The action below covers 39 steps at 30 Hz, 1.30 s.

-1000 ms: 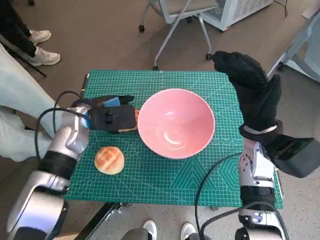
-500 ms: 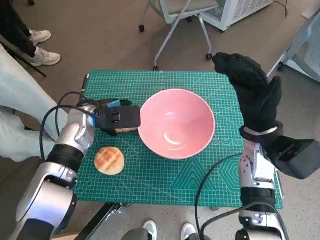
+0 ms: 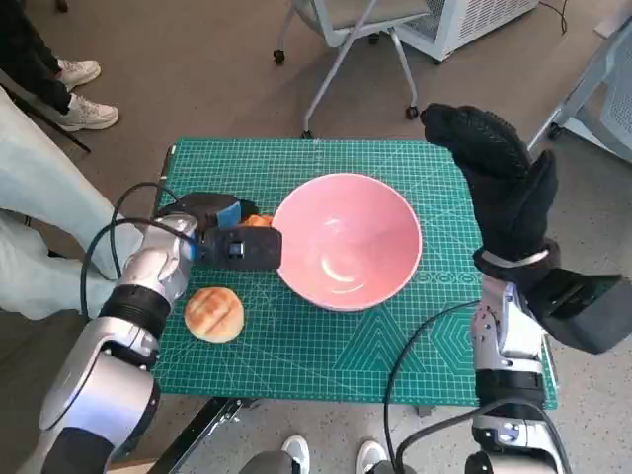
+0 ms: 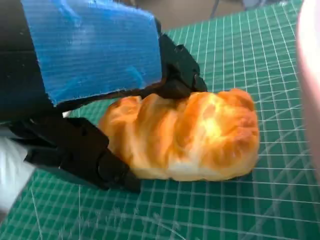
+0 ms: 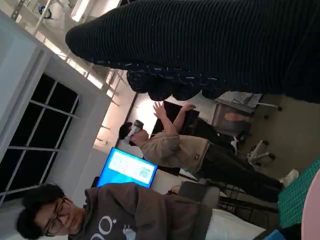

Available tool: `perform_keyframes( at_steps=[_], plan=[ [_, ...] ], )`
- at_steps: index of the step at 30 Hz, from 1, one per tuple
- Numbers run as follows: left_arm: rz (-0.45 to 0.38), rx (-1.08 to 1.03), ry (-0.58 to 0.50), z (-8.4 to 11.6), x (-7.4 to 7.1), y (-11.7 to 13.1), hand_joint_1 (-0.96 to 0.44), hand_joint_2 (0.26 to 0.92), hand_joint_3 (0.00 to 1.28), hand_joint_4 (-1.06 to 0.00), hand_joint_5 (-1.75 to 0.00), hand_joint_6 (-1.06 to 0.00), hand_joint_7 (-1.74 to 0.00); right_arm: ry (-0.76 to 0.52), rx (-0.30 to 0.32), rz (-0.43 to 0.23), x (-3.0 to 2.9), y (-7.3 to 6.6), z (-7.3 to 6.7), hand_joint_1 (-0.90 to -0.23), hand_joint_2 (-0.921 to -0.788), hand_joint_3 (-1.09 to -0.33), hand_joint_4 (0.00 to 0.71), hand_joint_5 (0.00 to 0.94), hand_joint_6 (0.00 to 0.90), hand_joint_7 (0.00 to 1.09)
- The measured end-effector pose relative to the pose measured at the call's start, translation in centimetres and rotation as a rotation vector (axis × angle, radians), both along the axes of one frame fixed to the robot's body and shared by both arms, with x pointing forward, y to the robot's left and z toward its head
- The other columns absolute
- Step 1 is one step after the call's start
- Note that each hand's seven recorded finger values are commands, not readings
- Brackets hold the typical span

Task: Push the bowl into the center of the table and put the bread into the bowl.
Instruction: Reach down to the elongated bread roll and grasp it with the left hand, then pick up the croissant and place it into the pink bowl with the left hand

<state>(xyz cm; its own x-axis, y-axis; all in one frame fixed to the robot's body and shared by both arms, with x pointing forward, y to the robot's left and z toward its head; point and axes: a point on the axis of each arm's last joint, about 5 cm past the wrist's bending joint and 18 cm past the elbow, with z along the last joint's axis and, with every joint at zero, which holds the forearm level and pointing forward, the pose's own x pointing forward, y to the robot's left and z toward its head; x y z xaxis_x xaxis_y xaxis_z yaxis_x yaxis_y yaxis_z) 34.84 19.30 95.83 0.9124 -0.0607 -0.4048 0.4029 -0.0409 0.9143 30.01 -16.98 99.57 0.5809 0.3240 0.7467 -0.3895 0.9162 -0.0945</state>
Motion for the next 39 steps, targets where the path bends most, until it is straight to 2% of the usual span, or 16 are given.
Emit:
perform_keyframes(
  at_steps=[9,21,27,31,39],
  plan=[
    [0.008,-0.013,-0.031,-0.1,-0.1,0.8,0.0,0.92,0.05,-0.68,-1.21,-0.67,-1.08,-0.001,-0.001,0.004,0.0,-0.1,0.0,-0.657,-0.921,-0.733,0.207,0.002,0.019,0.63],
    [0.062,-0.061,-0.072,0.9,-0.1,2.3,0.0,0.92,0.04,-0.7,-1.2,-0.68,-1.08,-0.001,0.008,0.006,0.0,-0.1,0.0,-0.657,-0.921,-0.733,0.207,0.001,0.02,0.62],
    [0.077,-0.109,-0.168,2.9,0.1,3.0,0.0,0.92,0.03,-0.71,-1.21,-0.69,-1.03,-0.002,0.007,0.007,0.0,-0.1,-0.1,-0.657,-0.921,-0.733,0.207,0.001,0.02,0.62],
    [0.07,-0.165,-0.275,5.1,0.1,3.0,0.0,0.919,0.02,-0.72,-1.2,-0.71,-1.01,-0.002,0.005,0.01,0.01,-0.1,-0.1,-0.657,-0.921,-0.733,0.207,0.001,0.02,0.62],
    [-0.006,-0.283,-0.464,8.1,-0.8,1.9,0.0,0.912,0.02,-0.77,-1.09,-0.68,-1.09,-0.004,0.003,0.01,0.01,-0.1,0.0,-0.656,-0.921,-0.735,0.206,0.001,0.019,0.62]
  ],
)
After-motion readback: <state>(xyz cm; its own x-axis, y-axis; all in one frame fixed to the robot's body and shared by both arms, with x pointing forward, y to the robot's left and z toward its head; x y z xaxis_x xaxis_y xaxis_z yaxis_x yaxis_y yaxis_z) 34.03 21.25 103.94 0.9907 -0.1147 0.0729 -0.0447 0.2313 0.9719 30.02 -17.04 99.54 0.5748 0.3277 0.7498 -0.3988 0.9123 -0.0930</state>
